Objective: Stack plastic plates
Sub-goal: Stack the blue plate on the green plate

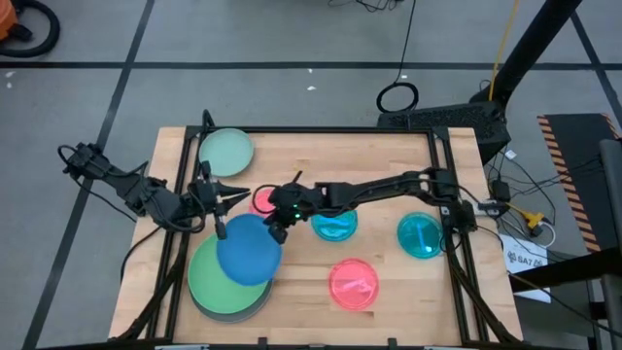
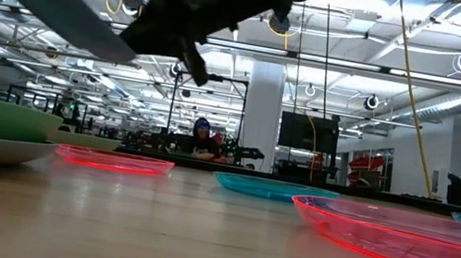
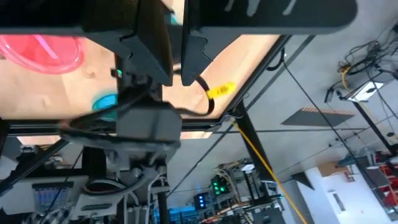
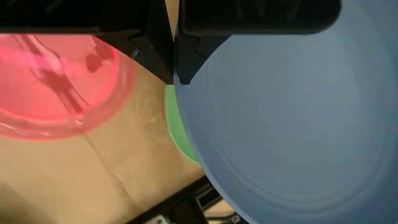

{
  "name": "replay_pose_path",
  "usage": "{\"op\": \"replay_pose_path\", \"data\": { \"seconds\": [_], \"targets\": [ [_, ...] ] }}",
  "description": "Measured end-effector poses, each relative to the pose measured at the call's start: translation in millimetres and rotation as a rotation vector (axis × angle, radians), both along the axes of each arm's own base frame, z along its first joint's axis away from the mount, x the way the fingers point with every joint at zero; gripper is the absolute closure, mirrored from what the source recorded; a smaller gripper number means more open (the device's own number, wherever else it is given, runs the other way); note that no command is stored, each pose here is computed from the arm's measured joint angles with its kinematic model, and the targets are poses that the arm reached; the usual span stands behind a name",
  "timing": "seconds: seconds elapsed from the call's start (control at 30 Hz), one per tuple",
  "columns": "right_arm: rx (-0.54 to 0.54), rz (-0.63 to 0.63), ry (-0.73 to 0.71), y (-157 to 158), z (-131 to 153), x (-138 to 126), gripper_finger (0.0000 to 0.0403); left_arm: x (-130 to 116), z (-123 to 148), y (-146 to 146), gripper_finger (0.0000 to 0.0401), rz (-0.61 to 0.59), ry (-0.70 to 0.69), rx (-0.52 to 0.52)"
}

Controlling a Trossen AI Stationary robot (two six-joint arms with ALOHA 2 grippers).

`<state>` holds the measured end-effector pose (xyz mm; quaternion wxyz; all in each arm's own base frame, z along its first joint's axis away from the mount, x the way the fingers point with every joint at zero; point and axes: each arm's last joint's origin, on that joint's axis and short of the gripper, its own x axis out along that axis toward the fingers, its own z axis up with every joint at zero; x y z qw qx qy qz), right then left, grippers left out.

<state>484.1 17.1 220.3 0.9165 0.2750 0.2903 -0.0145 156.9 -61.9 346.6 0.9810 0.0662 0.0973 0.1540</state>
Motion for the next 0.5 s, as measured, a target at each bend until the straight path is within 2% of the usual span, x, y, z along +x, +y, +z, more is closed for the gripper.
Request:
{"op": "replay_pose_path", "data": {
  "seconds": [0.3, 0.5],
  "targets": [
    [0.01, 0.096, -0.04, 17, -11, 39, 0.0402, 0, 0, 0, 0.0359, 0.001, 0.002, 0.007],
    [-0.013, 0.141, -0.009, 26, -18, 51, 0.0401, 0, -2, 0, 0.0359, 0.004, 0.014, 0.002]
  ]
}}
